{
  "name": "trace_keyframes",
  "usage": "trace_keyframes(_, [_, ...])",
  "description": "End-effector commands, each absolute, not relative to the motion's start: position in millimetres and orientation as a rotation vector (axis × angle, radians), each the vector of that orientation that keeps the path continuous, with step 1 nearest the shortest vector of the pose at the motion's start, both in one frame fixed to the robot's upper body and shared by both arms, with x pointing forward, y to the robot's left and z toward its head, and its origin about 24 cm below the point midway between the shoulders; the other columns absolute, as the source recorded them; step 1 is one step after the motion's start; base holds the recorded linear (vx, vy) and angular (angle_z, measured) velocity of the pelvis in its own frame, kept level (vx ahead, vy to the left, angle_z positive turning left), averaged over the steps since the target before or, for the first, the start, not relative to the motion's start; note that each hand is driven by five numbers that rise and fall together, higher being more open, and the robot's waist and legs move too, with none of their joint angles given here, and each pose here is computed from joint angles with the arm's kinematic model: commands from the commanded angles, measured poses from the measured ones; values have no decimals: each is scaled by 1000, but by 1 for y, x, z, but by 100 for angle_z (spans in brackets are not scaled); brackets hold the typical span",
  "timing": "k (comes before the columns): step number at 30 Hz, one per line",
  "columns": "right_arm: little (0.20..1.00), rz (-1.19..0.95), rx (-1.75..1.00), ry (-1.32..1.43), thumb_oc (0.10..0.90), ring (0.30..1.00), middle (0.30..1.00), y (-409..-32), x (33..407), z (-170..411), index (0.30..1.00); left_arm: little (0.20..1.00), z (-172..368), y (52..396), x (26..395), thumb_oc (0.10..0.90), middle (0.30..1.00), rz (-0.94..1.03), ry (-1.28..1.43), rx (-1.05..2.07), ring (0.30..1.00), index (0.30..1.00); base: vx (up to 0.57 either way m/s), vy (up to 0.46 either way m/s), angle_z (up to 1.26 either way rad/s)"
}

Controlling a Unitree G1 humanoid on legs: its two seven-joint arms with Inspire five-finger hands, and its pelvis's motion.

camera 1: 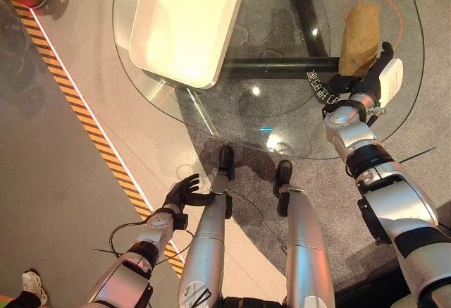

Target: Wipe the table with a cloth and put it in the basket.

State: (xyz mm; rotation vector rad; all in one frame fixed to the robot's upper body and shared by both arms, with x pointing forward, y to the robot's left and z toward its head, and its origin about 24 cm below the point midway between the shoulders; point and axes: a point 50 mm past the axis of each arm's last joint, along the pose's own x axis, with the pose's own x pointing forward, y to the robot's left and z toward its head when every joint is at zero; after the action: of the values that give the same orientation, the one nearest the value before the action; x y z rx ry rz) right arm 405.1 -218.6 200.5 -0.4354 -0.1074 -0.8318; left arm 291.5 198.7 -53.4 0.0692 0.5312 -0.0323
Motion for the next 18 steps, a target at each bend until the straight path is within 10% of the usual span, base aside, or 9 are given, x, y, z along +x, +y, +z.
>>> trace_keyframes(1, [900, -960, -490, -280, 800, 900, 900, -242, 399, 251, 900, 900, -63, 196, 281, 800, 900, -16, 550, 25, 900, 900, 0, 0, 0])
trace_keyframes(2, [853, -961, -492, -271, 753, 860, 860, -243, 400, 251, 860, 900, -63, 196, 282, 800, 900, -18, 550, 26, 900, 900, 0, 0, 0])
trace_keyframes(4, [513, -959, -495, -261, 413, 568, 568, -243, 400, 250, 568, 900, -62, 197, 282, 800, 900, -19, 550, 25, 900, 900, 0, 0, 0])
trace_keyframes(5, [200, -961, -498, -255, 100, 300, 300, -245, 400, 250, 300, 900, -62, 197, 282, 800, 900, -20, 550, 24, 900, 900, 0, 0, 0])
trace_keyframes(18, [200, -953, -493, -264, 100, 300, 300, -244, 400, 248, 300, 900, -64, 195, 280, 800, 900, -26, 552, 25, 900, 900, 0, 0, 0])
